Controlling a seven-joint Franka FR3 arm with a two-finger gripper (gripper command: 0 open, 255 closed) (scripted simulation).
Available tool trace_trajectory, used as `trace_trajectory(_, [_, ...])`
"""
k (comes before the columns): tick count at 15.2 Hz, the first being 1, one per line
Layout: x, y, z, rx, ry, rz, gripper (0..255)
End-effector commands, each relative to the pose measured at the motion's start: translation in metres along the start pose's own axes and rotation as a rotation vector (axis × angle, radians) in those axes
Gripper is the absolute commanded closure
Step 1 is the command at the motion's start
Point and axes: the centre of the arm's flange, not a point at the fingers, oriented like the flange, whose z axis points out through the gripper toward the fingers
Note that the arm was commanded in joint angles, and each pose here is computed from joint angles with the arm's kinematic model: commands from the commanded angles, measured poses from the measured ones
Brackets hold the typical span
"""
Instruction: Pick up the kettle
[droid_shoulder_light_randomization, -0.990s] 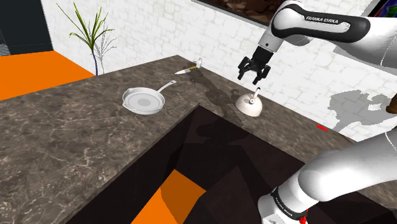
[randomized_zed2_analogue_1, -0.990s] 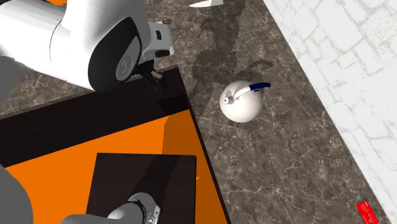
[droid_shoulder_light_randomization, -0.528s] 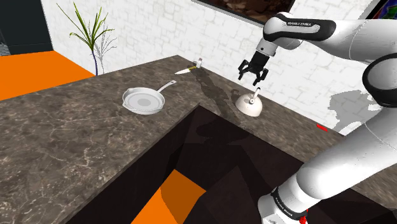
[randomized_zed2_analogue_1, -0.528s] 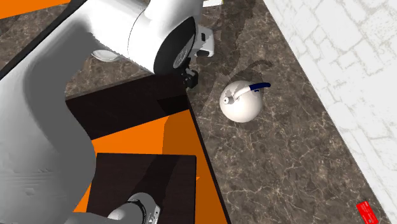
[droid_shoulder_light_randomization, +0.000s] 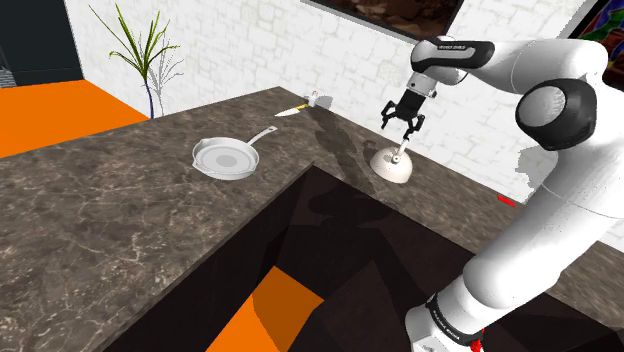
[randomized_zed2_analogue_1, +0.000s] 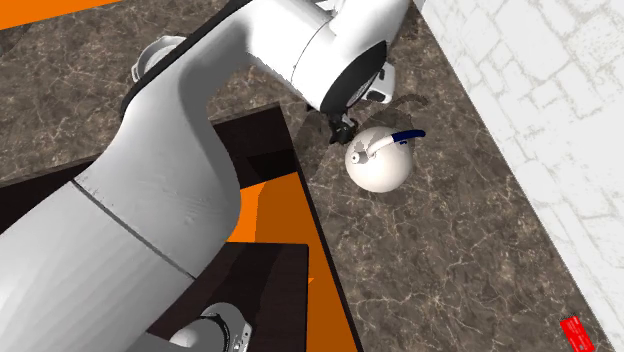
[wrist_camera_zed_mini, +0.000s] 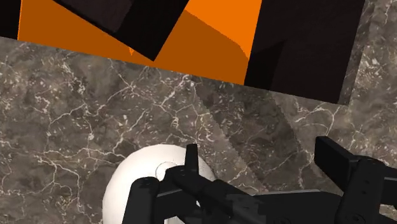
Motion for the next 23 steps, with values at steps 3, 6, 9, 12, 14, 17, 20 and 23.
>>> trace_trajectory(3, [0.044,0.029,0.015,0.000,-0.022,0.115,0])
trace_trajectory(6, [0.075,0.055,0.025,0.000,-0.039,0.201,0])
trace_trajectory(9, [0.104,0.084,0.036,0.000,-0.056,0.286,0])
trace_trajectory(12, [0.112,0.093,0.049,0.000,-0.060,0.309,0])
trace_trajectory(14, [0.114,0.093,0.060,0.000,-0.060,0.309,0])
trace_trajectory(17, [0.117,0.094,0.075,0.000,-0.060,0.309,0])
trace_trajectory(20, [0.117,0.095,0.079,0.000,-0.060,0.309,255])
trace_trajectory(23, [0.117,0.095,0.079,0.000,-0.060,0.309,255])
